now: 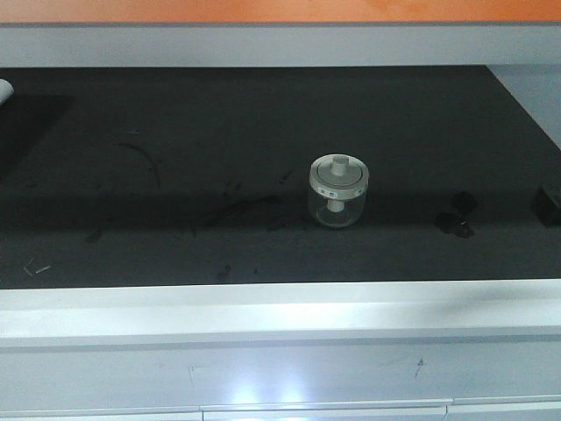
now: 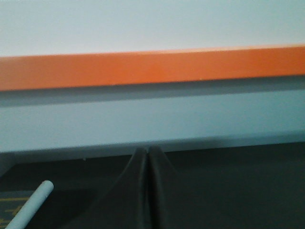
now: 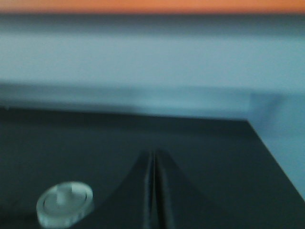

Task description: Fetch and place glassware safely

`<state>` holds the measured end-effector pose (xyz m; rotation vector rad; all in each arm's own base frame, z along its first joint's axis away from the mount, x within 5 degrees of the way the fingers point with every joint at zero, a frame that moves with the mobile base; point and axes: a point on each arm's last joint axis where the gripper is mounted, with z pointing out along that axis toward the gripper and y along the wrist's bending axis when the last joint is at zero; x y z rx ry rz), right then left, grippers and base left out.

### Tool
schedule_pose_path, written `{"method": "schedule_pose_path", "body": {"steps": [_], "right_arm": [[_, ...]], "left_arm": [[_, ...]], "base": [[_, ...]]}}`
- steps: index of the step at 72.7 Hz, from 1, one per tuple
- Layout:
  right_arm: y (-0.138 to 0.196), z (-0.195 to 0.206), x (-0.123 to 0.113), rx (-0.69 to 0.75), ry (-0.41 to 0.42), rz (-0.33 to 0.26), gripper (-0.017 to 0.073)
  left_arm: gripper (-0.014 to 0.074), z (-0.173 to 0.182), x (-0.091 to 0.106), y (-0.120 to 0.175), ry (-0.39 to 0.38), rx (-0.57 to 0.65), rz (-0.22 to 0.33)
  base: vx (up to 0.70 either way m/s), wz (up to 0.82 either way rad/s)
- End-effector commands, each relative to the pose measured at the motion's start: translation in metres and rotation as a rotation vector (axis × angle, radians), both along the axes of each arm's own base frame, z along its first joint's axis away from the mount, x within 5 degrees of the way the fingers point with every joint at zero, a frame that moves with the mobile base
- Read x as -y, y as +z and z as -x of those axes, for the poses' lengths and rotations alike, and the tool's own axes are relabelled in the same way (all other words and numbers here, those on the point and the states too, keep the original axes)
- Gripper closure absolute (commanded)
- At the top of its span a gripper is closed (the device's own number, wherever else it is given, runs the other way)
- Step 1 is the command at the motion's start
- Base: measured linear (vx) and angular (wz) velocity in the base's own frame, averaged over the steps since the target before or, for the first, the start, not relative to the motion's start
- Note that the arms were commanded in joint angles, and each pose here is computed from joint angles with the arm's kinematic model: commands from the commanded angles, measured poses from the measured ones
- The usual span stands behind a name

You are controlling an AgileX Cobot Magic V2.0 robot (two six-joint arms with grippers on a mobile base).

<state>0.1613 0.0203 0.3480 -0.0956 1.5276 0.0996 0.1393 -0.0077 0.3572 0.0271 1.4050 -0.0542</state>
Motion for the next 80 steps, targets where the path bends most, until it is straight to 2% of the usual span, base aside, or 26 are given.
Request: {"method": "schedule_pose_path", "body": {"steps": [1, 10, 22, 33, 42, 56, 64, 80], "right_arm": [[0.015, 0.017, 0.002, 0.024, -0.002, 0.022, 0.0560], [0.012, 0.043, 0.006, 0.058, -0.003, 0.016, 0.0560], [-0.014, 0.072, 0.009, 0.069, -0.003, 0.020, 0.0560], [-0.050, 0.089, 0.010, -0.023, 0.011, -0.042, 0.0560], [-0.070, 0.090, 0.011, -0.050, 0.009, -0.040, 0.0560], [-0.070, 0.089, 0.011, -0.025, 0.007, -0.034, 0.0535], [-0.070, 0.089, 0.011, -0.025, 0.007, -0.026, 0.0473], [-0.070, 0.090, 0.011, -0.026, 0.008, -0.034, 0.0208]], "left_arm": [[0.0601, 0.019, 0.000, 0.017, -0.009, 0.068, 0.012], [0.0601, 0.041, 0.000, 0.007, -0.026, 0.067, 0.003], [0.0601, 0.060, -0.001, -0.035, -0.035, -0.028, -0.003], [0.0601, 0.071, -0.001, -0.073, -0.041, -0.141, -0.013], [0.0601, 0.075, -0.002, -0.084, -0.039, -0.131, -0.012], [0.0601, 0.075, -0.002, -0.087, -0.041, -0.159, -0.010], [0.0601, 0.075, -0.002, -0.087, -0.041, -0.162, -0.010], [0.0601, 0.075, -0.002, -0.087, -0.041, -0.162, -0.010]], "base": [[0.00, 0.00], [0.00, 0.00], [0.00, 0.00], [0.00, 0.00], [0.00, 0.00], [0.00, 0.00], [0.00, 0.00], [0.00, 0.00]]}}
